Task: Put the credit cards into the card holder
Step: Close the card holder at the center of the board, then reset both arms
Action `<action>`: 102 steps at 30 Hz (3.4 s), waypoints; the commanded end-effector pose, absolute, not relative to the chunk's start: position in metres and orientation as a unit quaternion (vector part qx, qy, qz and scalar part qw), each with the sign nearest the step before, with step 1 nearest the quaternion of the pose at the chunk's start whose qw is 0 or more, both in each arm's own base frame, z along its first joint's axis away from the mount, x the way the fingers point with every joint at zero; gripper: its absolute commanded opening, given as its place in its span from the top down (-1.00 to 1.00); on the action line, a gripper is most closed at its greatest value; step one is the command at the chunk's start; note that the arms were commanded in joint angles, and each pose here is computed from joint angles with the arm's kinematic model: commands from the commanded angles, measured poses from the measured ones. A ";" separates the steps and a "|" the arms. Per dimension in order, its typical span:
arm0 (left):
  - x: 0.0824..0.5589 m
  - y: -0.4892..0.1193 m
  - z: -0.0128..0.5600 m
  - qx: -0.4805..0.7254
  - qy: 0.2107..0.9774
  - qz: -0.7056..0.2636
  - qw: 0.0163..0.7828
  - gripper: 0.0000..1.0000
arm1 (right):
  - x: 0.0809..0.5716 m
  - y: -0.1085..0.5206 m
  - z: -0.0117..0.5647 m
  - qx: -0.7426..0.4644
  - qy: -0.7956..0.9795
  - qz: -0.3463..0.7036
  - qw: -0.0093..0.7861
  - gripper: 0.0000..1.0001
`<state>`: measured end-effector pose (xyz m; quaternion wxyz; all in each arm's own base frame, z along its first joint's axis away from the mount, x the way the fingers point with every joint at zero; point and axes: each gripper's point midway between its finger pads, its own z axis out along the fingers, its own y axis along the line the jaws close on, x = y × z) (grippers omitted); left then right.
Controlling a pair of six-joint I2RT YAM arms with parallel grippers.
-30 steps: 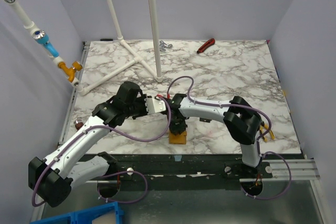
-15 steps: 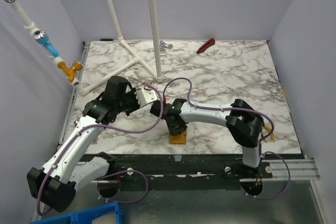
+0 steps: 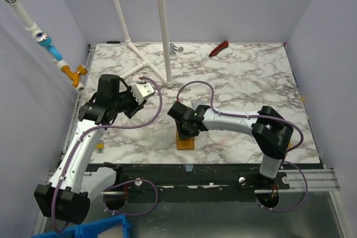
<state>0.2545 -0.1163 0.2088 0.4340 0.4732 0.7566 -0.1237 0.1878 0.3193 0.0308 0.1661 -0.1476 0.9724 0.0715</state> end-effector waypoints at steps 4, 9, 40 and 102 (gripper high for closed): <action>0.253 -0.125 0.213 0.464 0.762 -0.163 0.423 0.52 | 0.210 0.339 0.043 -0.130 0.960 0.127 0.213 0.40; 0.254 -0.127 0.211 0.465 0.763 -0.167 0.418 0.52 | 0.206 0.329 0.049 -0.125 0.962 0.119 0.210 0.40; 0.360 -0.092 0.179 0.250 0.749 -0.228 0.569 -0.97 | 0.382 -0.021 0.126 0.252 0.754 -0.139 0.590 -0.56; 0.358 -0.019 0.158 0.087 0.669 -0.080 0.733 -0.97 | 0.374 0.002 0.097 0.105 0.704 -0.047 0.700 -1.00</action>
